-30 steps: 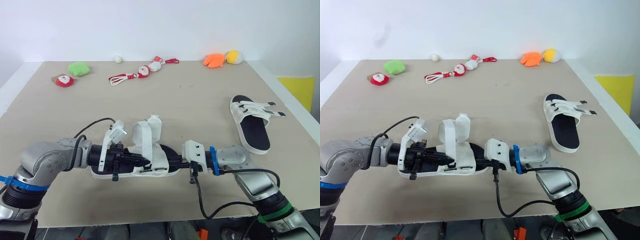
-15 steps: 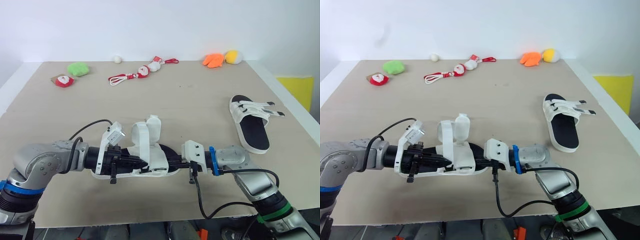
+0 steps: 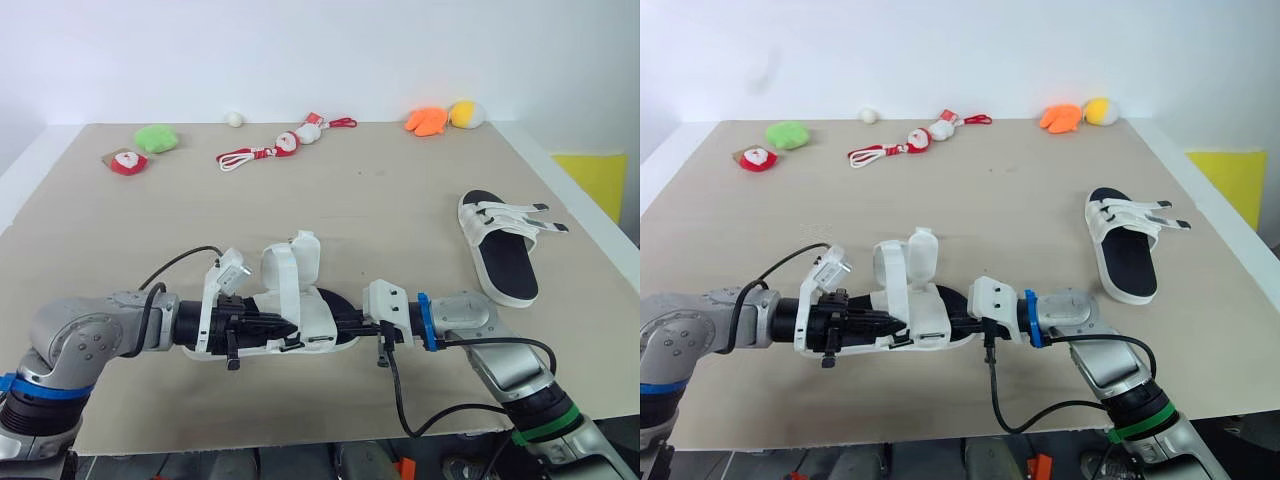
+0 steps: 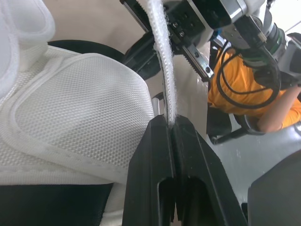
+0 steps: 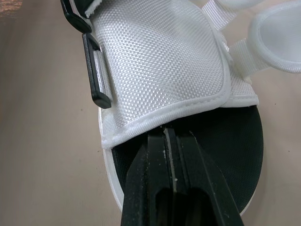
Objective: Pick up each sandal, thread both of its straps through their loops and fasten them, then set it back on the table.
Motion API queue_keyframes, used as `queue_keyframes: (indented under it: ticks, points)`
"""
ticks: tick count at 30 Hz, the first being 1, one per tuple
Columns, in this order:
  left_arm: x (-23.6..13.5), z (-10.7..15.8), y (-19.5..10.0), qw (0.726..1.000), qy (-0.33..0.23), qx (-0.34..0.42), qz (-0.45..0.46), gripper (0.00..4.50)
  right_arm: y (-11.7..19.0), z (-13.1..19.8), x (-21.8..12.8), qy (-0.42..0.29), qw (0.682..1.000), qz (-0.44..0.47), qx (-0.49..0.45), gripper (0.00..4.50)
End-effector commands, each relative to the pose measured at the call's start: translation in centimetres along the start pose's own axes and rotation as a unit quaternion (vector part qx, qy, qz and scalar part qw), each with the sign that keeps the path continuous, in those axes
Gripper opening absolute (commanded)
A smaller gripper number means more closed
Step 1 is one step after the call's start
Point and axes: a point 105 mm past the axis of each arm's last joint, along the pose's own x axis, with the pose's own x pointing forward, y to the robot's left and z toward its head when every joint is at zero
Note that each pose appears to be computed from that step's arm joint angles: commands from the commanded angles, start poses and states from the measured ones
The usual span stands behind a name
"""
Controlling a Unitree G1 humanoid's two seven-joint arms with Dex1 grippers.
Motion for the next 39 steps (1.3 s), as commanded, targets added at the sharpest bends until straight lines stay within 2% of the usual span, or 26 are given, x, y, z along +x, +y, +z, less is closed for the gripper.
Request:
queue_keyframes:
  ticks: [1, 16, 23, 39]
  points:
    - [-0.1, 0.0, -0.7, 1.000, -0.004, 0.005, -0.010, 0.03, 0.9, -1.8, 0.6, 0.032, 0.999, 0.011, 0.023, 0.00]
    - [-0.5, -1.1, -1.2, 1.000, -0.002, -0.001, -0.003, 0.03, 0.8, -1.6, 0.8, 0.029, 0.999, 0.015, 0.022, 0.00]
    - [-0.6, -2.0, -0.2, 0.999, 0.006, 0.024, 0.025, 0.03, 0.7, -1.6, 0.9, 0.027, 0.999, 0.014, 0.022, 0.00]
    - [-0.3, -2.5, -0.7, 0.999, 0.011, 0.035, 0.016, 0.03, 0.6, -1.6, 0.8, 0.027, 0.999, 0.013, 0.024, 0.00]
